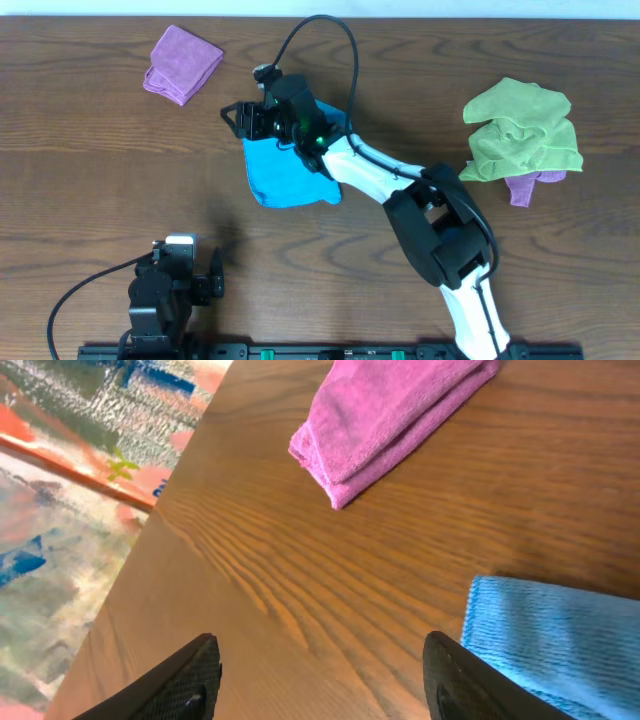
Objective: Fold the cloth
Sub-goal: 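Drag the blue cloth across the table center to spread it flat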
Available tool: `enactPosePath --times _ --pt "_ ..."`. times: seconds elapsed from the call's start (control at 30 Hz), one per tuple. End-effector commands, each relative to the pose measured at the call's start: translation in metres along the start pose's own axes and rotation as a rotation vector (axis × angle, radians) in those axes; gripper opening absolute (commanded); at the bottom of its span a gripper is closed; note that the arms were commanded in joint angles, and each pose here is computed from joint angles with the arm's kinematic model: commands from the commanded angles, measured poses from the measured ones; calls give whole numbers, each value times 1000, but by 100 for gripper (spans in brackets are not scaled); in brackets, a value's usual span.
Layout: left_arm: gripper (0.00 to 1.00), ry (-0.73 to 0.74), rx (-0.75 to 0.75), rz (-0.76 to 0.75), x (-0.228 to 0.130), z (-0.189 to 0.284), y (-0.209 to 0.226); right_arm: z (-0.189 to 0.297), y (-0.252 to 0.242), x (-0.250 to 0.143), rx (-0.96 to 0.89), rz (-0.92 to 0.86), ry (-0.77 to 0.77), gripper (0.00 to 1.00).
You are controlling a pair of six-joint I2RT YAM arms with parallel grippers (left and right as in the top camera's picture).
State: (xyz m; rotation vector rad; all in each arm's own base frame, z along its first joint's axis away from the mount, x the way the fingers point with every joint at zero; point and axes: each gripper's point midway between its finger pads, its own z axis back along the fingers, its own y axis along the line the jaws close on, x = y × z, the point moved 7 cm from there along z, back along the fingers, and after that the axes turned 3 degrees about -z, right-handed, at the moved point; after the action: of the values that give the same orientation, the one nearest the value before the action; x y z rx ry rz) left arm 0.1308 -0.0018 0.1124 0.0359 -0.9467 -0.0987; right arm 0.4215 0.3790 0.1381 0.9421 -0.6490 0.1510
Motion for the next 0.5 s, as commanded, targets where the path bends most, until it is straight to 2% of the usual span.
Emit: enactPosePath --times 0.0,0.23,0.33,0.47 --pt "95 10 7 -13 -4 -2 0 16 4 25 -1 16 -39 63" --pt "95 11 7 -13 -4 -2 0 61 -30 46 -201 18 15 64" --pt "95 11 6 -13 -4 -2 0 91 -52 50 -318 -53 76 65" --pt "95 10 7 -13 -4 -2 0 133 -77 35 -468 -191 221 63"
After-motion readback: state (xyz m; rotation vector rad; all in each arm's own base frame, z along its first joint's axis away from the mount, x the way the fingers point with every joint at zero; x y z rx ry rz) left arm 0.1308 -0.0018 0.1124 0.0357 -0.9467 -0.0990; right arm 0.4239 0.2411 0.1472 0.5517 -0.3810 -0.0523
